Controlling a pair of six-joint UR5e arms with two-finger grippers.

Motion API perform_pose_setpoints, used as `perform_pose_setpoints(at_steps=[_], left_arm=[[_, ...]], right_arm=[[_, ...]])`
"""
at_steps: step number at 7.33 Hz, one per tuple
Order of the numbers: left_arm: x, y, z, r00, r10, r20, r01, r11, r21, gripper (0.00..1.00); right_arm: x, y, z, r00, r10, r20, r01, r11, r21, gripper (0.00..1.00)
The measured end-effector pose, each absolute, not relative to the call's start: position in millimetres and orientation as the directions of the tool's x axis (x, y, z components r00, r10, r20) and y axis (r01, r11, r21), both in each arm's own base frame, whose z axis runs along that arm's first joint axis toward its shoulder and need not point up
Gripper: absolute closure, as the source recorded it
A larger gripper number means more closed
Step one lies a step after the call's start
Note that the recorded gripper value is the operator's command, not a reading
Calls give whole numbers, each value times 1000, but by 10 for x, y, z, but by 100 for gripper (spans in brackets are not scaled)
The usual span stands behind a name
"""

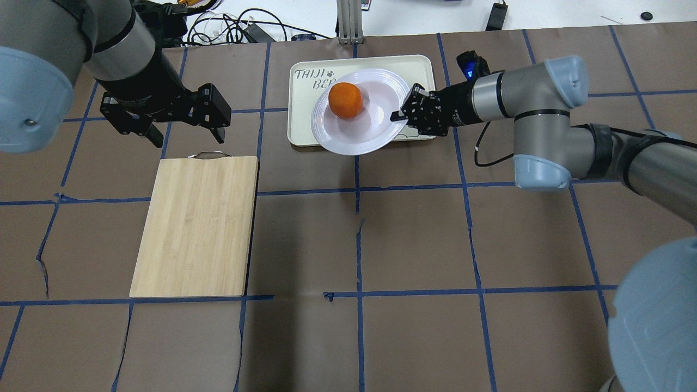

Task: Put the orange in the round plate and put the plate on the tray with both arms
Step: 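Lift the bowl with the right gripper and move it onto the bear tray, then lower the bowl onto the tray and open the right gripper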

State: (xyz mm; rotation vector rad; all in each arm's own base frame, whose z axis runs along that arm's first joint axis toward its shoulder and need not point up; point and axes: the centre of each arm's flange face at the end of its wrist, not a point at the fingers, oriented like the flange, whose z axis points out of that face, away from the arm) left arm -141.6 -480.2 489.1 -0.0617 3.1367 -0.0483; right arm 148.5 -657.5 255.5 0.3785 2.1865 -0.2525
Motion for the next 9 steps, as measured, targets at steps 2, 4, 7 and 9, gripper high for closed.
perform_pose_setpoints(at_steps=[2,4,7,9], left_arm=[[-1417,-4801,4888,-999,-39,-3,-38,999,-30,0],[-1422,-4790,4885,-999,-38,-3,-38,999,-30,0],[-1423,-4780,4882,-999,-38,-3,-38,999,-29,0],[-1421,-4779,4885,-999,-38,-3,-38,999,-30,0]], right_arm=[[1400,-6923,2317,-571,184,-800,365,930,-47,100],[1304,-7000,2128,-569,206,-796,375,927,-28,100],[1285,-7007,1834,-566,240,-789,377,926,12,98],[1284,-7016,1768,-565,248,-787,377,926,20,64]])
